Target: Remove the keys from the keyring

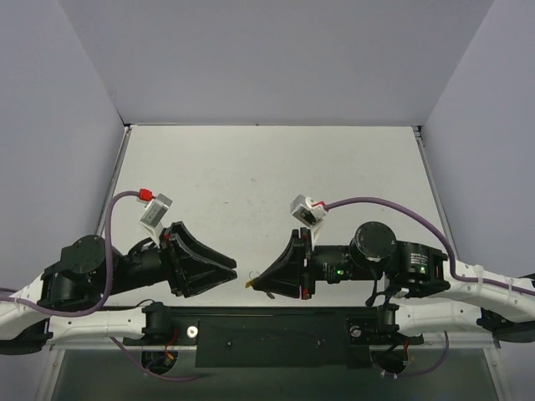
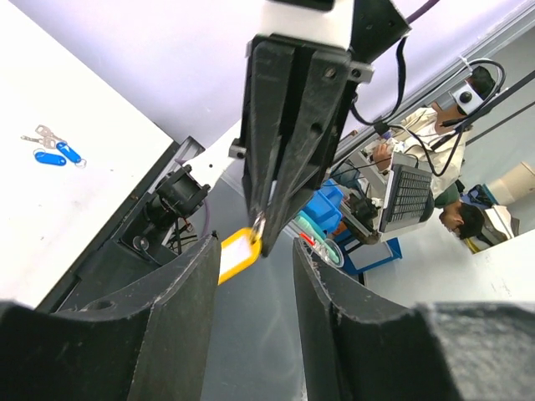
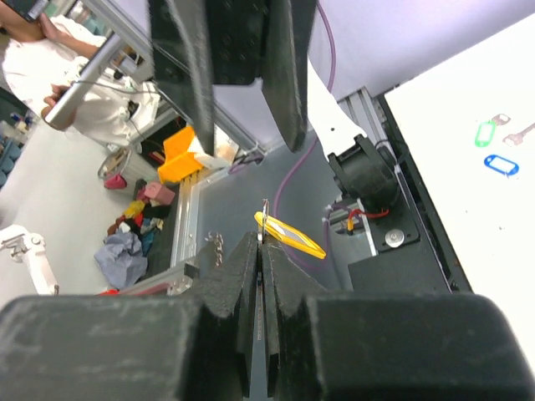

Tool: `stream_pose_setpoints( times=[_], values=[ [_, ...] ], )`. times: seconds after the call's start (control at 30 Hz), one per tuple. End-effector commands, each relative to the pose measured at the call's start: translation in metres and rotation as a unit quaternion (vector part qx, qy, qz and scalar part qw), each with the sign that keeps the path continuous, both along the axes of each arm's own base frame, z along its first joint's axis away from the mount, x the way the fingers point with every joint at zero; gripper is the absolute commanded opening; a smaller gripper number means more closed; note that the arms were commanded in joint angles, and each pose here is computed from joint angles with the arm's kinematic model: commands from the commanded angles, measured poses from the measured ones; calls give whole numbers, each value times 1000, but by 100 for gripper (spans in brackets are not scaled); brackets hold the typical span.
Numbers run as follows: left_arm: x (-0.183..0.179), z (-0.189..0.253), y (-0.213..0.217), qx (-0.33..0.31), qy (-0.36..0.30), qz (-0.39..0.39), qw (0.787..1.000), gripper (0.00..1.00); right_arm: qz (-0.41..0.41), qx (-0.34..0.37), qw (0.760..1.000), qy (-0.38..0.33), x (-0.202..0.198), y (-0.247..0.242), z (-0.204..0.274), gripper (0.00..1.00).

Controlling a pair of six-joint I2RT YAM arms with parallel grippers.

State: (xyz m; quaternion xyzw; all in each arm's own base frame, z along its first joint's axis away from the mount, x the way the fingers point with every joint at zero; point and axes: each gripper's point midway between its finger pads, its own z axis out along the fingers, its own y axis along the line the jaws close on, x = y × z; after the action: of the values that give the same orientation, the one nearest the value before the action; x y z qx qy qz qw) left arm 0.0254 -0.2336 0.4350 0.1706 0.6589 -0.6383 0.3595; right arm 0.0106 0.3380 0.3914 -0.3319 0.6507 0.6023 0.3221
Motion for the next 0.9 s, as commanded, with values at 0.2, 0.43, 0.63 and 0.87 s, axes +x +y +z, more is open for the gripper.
stream_pose_setpoints(
  times=[0.2, 0.43, 0.63, 0.87],
  values=[
    [-5, -3, -14, -17, -6, -18, 1000, 48, -21, 83, 996, -20, 5, -12, 43, 0],
    [-7, 9, -22, -33, -21, -29, 999, 48, -14, 81, 996, -16, 3, -9, 42, 0],
    [-7, 13, -24, -36, -27, -29, 999, 48, -8, 79, 997, -15, 1, -7, 40, 0],
    [-9, 11, -31, -36, -25, -37, 998, 45, -6, 79, 997, -12, 0, -5, 40, 0]
  ],
)
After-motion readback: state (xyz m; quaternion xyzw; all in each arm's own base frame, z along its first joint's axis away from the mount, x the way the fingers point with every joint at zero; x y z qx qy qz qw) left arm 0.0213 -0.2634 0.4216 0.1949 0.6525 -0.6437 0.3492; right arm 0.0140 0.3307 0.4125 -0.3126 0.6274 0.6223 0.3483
